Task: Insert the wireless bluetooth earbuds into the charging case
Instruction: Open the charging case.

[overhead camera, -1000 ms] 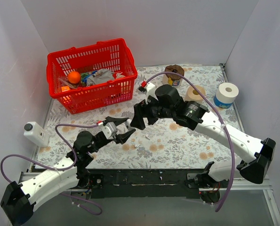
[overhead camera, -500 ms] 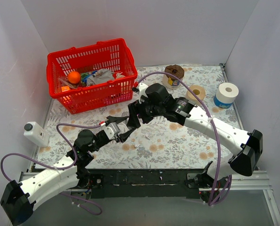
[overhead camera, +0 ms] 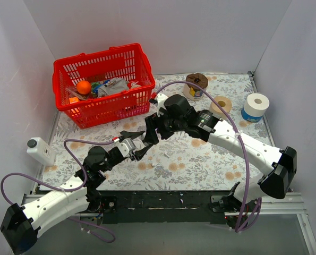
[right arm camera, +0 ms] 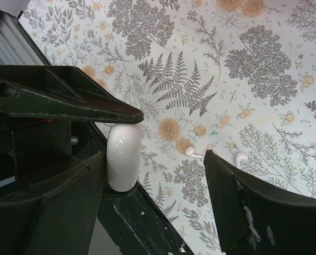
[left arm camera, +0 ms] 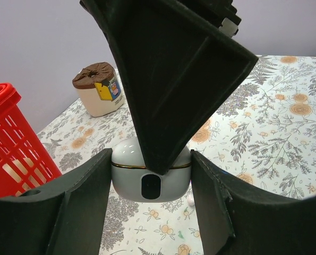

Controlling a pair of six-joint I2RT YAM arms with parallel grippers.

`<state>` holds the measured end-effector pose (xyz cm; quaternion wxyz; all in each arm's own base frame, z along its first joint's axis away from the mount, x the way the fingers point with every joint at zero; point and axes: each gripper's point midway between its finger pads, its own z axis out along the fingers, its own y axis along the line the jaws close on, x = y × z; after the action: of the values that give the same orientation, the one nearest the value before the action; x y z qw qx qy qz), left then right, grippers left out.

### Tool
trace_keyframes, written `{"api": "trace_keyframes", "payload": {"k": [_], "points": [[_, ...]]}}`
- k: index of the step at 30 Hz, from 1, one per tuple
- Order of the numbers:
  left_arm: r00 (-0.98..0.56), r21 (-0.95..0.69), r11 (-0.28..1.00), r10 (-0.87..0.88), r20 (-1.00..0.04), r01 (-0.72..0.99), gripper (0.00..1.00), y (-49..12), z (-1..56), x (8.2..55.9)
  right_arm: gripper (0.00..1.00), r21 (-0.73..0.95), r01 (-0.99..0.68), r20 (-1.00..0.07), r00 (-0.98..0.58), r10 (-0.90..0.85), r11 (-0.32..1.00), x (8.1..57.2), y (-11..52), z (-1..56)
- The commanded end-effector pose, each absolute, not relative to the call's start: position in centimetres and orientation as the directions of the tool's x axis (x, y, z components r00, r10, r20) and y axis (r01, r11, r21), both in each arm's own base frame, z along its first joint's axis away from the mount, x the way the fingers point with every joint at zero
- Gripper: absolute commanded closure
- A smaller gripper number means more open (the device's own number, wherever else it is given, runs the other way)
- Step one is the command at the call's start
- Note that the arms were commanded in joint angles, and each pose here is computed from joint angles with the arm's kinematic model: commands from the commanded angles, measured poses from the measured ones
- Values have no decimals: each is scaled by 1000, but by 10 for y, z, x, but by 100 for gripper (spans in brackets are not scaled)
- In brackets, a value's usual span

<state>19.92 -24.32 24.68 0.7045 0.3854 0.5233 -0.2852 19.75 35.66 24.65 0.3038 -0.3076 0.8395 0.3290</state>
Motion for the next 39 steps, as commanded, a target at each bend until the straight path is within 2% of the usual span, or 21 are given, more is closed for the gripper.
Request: {"api": "trace_keyframes", "payload": {"k": [1,12,16,20,27,39], "points": [[344,266,560,-35,-938,785,100,-240,275,198,20,338,-697,-757,-601,-257,633,211,342,270],[342,261,571,-36,-939,778,100,-238,276,199,21,332,-665,-766,-604,-220,669,218,329,273],[340,260,575,-34,-940,776,100,-237,275,200,22,369,-710,-814,-558,-159,599,211,335,296],[341,256,580,-41,-939,774,100,-236,277,200,24,388,-735,-815,-556,-166,557,207,343,300],[342,250,582,-53,-938,774,100,-237,280,200,39,426,-751,-796,-576,-185,504,202,357,292],[341,240,587,-65,-938,773,100,-237,282,201,54,442,-739,-755,-612,-233,509,205,366,268]]}}
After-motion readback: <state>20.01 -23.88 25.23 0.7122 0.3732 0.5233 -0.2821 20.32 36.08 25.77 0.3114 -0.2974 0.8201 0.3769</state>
